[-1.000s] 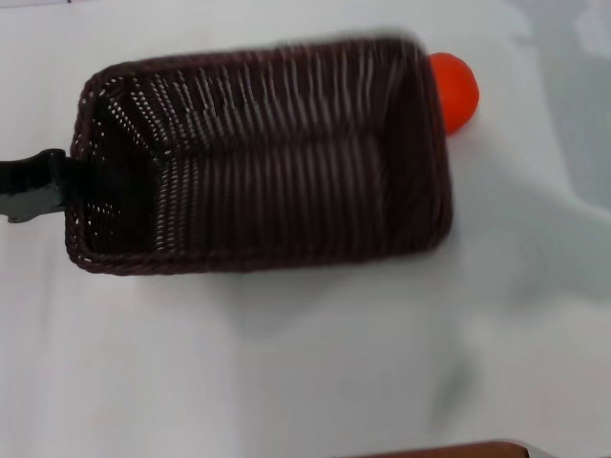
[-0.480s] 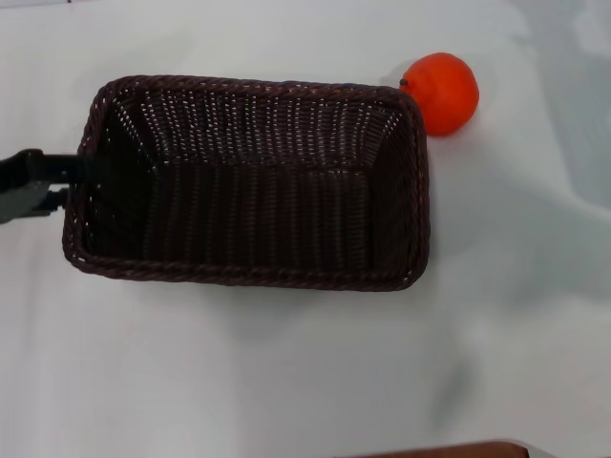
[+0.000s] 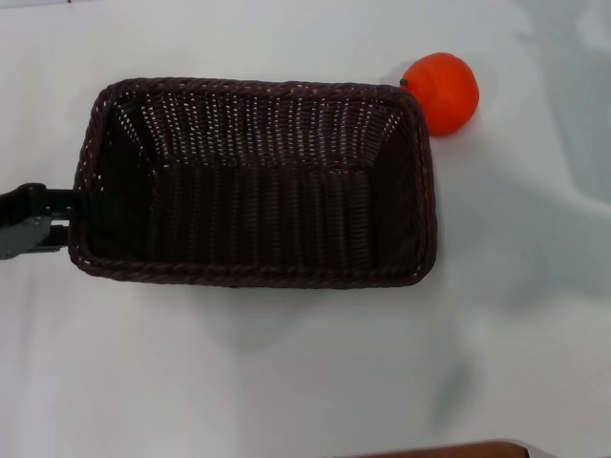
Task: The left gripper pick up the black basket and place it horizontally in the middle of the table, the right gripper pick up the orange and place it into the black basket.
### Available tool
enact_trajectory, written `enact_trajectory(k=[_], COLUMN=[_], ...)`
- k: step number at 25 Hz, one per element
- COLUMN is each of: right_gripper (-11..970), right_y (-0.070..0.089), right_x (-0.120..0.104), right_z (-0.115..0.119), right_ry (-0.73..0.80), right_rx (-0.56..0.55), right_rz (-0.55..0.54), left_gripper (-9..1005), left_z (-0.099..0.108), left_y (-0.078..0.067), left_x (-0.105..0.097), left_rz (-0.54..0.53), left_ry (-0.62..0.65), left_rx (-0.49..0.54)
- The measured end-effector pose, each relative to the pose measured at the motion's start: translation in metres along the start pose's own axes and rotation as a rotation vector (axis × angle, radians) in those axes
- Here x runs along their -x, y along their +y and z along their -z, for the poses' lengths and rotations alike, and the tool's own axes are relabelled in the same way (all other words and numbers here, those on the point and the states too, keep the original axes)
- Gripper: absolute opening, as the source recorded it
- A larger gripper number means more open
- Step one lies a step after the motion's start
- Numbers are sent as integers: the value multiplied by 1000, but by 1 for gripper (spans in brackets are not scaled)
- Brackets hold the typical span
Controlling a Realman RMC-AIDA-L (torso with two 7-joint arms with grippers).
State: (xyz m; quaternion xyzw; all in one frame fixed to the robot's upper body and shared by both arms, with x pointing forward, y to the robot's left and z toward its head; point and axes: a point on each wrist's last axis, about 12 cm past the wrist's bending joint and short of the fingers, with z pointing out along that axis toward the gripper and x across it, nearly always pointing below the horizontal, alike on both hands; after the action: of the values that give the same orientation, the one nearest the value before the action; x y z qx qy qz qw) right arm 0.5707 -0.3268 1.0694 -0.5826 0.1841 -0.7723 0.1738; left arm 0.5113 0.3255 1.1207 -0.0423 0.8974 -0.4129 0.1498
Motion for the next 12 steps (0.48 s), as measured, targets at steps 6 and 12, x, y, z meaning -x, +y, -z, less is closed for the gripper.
enact_trajectory(k=[6, 12], right_gripper=[945, 944], right_y=[-2, -5], right_x=[0, 0], right_z=[-2, -5], right_ry=[-2, -16], right_rx=[-7, -41], right_rz=[1, 10], left_gripper=[618, 620], left_z=[1, 10], left_y=[1, 10], left_x=[-6, -8], left_rz=[10, 8], left_ry=[10, -1], left_rx=[-30, -3])
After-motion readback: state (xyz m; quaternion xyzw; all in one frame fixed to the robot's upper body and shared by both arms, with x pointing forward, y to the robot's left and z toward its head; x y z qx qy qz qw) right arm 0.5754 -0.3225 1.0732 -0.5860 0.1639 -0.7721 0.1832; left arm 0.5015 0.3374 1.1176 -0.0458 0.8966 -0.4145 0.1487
